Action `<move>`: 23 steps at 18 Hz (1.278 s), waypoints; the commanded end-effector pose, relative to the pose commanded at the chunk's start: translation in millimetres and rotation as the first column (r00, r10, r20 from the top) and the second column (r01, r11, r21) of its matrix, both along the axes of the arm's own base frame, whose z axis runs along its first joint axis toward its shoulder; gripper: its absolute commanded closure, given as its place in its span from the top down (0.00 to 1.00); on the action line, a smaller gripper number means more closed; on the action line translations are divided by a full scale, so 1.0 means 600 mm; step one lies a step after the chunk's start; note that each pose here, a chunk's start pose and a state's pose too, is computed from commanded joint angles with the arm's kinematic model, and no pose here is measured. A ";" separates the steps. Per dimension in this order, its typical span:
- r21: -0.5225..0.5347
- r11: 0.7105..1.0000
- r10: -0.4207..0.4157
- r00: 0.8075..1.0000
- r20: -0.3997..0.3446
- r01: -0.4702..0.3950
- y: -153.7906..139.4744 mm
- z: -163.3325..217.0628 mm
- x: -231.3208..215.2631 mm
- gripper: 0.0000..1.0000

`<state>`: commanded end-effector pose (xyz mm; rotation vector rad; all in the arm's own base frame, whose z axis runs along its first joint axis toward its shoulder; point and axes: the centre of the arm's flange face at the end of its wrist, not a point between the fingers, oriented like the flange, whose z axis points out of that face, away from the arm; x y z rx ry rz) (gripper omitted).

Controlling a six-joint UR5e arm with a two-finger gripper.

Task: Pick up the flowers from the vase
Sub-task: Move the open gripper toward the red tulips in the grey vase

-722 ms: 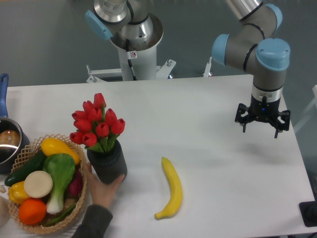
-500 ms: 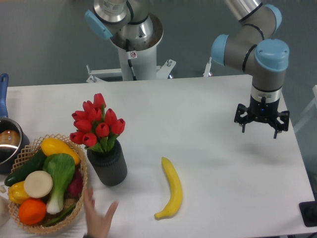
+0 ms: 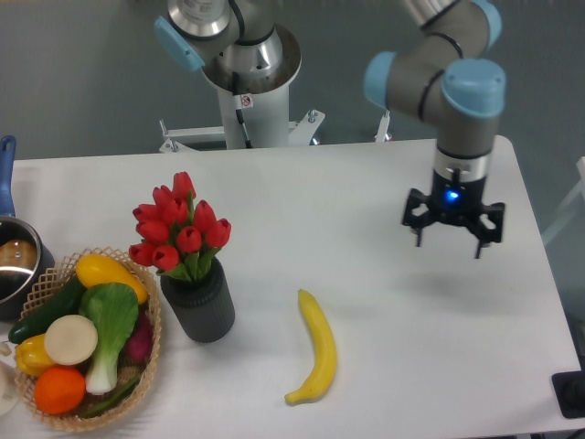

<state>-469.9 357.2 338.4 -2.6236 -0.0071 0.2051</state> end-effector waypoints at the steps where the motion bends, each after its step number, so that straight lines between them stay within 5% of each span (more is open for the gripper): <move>1: 0.047 0.998 -0.040 0.999 0.008 0.040 0.007 0.004 0.013 1.00; 6: 0.224 0.951 -0.227 0.973 0.047 0.211 0.064 0.005 0.103 1.00; 13: 0.262 0.908 -0.347 0.937 0.030 0.328 0.077 -0.009 0.185 1.00; 18: 0.465 0.782 -0.474 0.880 0.014 0.414 0.084 -0.022 0.238 1.00; 23: 0.479 0.743 -0.537 0.843 0.012 0.466 0.114 -0.031 0.283 1.00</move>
